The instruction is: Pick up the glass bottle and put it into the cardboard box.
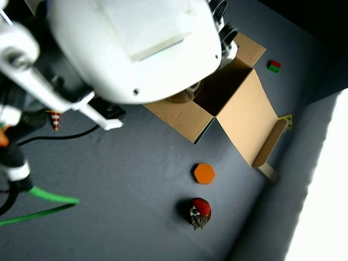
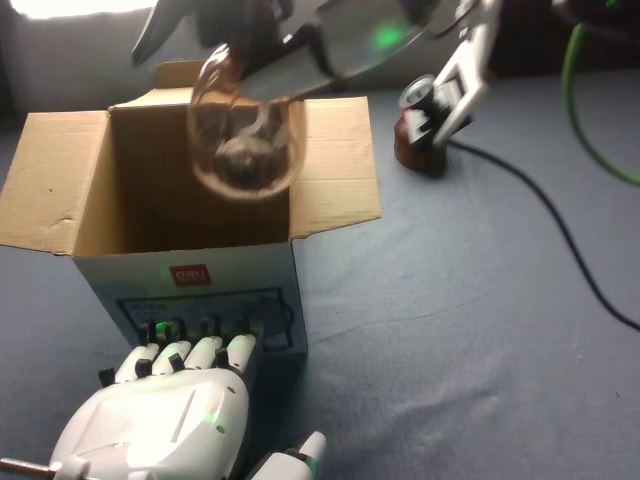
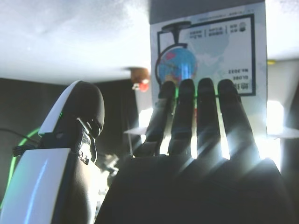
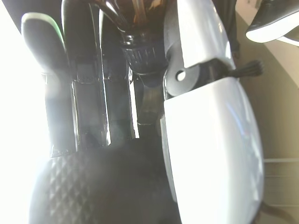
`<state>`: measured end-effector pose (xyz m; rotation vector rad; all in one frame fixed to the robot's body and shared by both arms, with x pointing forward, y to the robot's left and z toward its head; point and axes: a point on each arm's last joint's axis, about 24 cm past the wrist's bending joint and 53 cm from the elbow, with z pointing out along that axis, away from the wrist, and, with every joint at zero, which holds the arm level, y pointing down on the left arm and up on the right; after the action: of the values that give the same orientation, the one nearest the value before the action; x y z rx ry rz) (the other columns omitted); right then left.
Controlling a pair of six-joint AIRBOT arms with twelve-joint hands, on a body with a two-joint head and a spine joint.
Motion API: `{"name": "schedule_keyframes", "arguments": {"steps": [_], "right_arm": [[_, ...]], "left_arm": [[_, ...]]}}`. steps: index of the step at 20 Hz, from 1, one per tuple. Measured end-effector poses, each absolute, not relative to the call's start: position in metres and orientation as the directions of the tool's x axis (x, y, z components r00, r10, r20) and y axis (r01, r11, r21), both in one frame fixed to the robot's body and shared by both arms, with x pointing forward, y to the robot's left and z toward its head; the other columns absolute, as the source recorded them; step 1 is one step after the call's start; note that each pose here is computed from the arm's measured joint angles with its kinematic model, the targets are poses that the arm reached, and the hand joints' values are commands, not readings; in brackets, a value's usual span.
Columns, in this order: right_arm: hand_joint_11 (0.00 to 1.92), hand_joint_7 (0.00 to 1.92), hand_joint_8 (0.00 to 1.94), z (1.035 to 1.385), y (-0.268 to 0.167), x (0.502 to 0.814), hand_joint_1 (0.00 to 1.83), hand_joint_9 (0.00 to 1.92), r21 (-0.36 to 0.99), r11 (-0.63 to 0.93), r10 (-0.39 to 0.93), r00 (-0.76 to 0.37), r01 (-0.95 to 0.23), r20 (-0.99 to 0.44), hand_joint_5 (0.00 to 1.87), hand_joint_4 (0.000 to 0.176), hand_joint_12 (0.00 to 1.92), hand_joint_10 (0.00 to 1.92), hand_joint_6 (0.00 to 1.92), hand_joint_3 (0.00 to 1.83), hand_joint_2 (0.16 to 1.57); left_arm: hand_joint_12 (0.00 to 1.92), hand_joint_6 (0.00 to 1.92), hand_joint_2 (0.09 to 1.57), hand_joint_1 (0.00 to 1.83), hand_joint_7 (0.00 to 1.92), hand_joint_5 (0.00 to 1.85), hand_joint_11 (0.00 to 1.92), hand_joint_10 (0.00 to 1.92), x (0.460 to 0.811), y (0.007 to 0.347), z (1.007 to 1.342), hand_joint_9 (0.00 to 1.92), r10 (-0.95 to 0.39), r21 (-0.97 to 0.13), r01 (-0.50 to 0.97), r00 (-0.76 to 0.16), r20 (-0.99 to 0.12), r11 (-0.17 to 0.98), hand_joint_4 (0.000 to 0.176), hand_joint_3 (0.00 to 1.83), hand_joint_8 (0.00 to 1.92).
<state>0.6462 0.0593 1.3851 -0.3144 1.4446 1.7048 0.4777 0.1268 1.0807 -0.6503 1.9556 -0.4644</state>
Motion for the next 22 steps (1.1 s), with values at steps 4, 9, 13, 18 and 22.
{"name": "schedule_keyframes", "arguments": {"steps": [4,9,13,18,22], "right_arm": [[0.86,1.17,0.83,1.360,0.079,0.652,1.26,1.12,0.696,0.081,0.409,-0.613,-0.713,-0.676,0.95,0.000,1.34,0.82,0.95,0.00,1.08],[0.86,1.17,0.84,1.351,0.091,0.656,1.27,1.12,0.675,0.109,0.396,-0.591,-0.730,-0.703,0.97,0.000,1.34,0.81,0.92,0.00,1.08],[0.87,1.17,0.84,1.338,0.110,0.649,1.27,1.13,0.637,0.135,0.359,-0.562,-0.759,-0.745,0.97,0.000,1.34,0.81,0.92,0.00,1.08],[0.87,1.16,0.87,1.315,0.118,0.659,1.27,1.11,0.650,0.202,0.348,-0.567,-0.732,-0.746,0.95,0.000,1.34,0.81,0.93,0.00,1.08],[0.86,1.16,0.89,1.312,0.119,0.661,1.27,1.10,0.642,0.221,0.345,-0.557,-0.735,-0.756,0.96,0.000,1.36,0.85,0.91,0.00,1.08]], "left_arm": [[0.00,0.00,1.31,0.26,0.07,0.07,0.00,0.00,0.475,0.129,1.076,0.04,-0.625,-0.571,-0.257,-0.377,-0.684,0.780,0.000,0.00,0.00],[0.00,0.01,1.31,0.26,0.06,0.08,0.00,0.00,0.477,0.128,1.076,0.03,-0.624,-0.571,-0.254,-0.379,-0.683,0.780,0.000,0.00,0.00],[0.00,0.00,1.31,0.25,0.07,0.07,0.00,0.00,0.475,0.129,1.074,0.04,-0.621,-0.567,-0.256,-0.383,-0.684,0.783,0.000,0.00,0.00],[0.00,0.00,1.32,0.25,0.09,0.07,0.00,0.02,0.474,0.129,1.072,0.07,-0.619,-0.566,-0.255,-0.389,-0.682,0.784,0.000,0.00,0.01],[0.00,0.00,1.32,0.25,0.09,0.07,0.00,0.02,0.473,0.127,1.073,0.07,-0.620,-0.568,-0.253,-0.394,-0.679,0.783,0.000,0.00,0.01]]}}
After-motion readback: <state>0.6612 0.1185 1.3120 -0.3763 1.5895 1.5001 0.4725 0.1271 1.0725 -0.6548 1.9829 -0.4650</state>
